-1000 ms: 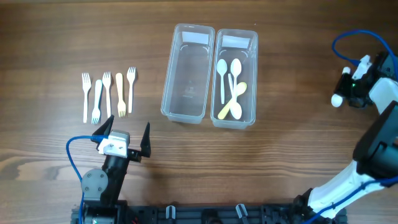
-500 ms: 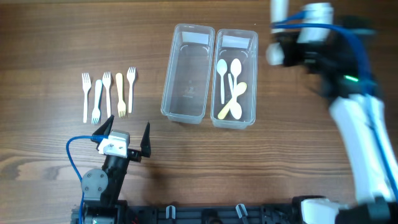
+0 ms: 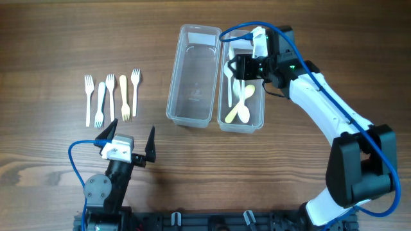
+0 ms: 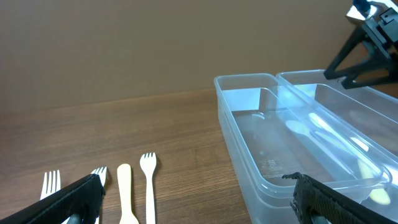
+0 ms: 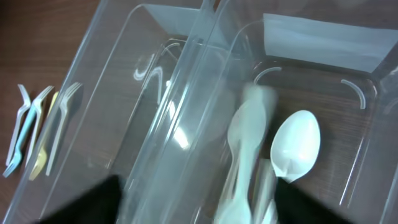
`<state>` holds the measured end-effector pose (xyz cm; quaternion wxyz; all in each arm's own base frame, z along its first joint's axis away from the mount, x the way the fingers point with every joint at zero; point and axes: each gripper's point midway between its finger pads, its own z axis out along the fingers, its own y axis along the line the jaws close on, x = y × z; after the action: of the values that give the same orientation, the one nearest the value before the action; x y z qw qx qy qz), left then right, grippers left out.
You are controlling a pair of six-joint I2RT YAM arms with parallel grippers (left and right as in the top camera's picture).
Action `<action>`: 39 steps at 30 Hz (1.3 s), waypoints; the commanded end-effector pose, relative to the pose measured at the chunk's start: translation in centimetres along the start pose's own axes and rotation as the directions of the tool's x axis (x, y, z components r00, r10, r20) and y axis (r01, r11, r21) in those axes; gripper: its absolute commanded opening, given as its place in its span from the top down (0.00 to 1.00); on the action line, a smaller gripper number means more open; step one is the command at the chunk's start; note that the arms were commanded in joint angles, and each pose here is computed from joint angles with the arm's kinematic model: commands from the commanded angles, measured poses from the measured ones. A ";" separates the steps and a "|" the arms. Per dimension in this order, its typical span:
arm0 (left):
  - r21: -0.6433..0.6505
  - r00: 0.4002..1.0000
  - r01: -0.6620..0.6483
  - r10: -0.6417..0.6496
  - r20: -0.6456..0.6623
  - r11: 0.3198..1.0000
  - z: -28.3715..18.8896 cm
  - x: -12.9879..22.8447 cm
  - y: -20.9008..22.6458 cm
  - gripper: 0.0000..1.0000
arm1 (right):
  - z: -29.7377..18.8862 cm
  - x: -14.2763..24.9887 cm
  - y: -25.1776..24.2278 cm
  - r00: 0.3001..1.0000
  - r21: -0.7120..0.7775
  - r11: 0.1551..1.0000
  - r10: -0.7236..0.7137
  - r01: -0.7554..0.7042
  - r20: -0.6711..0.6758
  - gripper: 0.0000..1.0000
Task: Pack container
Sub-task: 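Place last white spoon into right container, lift right arm away, then reach left gripper to the forks and grasp a white fork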
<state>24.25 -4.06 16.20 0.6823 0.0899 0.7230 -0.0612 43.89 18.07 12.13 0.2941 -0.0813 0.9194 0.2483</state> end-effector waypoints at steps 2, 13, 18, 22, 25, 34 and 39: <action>-0.003 1.000 -0.015 0.015 0.000 1.000 0.0 0.2 0.1 0.00 | -7.6 -5.7 2.9 0.981 0.001 0.996 -0.090 0.091 0.172 0.00; -0.003 1.000 -0.015 0.015 0.001 1.000 0.0 0.2 0.1 0.00 | -41.3 -9.0 -6.9 0.760 0.736 0.610 -0.316 -0.295 0.567 0.00; -0.003 1.000 -0.015 0.015 0.001 1.000 0.0 0.2 0.1 0.00 | -35.6 -6.2 -15.6 0.895 0.775 0.558 -0.122 -0.296 0.429 0.00; -0.003 1.000 -0.015 0.015 0.001 1.000 0.0 0.2 0.1 0.00 | -32.2 -5.1 -18.1 0.934 0.778 0.565 -0.036 -0.275 0.356 0.00; -0.003 1.000 -0.015 0.015 0.000 1.000 0.0 0.2 0.1 0.00 | -31.9 -5.0 -18.3 0.937 0.780 0.564 -0.031 -0.270 0.347 0.00; 0.036 0.999 -0.014 0.012 0.040 0.999 0.0 -0.8 -0.6 0.00 | -31.5 -4.9 -18.0 0.940 0.765 0.589 -0.026 -0.261 0.341 0.00; 0.425 0.973 -0.092 -0.009 0.230 0.900 -2.3 -5.2 -7.4 0.00 | -31.5 -4.9 -18.0 0.940 0.765 0.589 -0.027 -0.260 0.340 0.00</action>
<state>23.42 -6.89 18.93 0.7151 0.1459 0.6722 -0.1240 37.56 -13.50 28.77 0.4119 0.1595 0.8812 -0.1685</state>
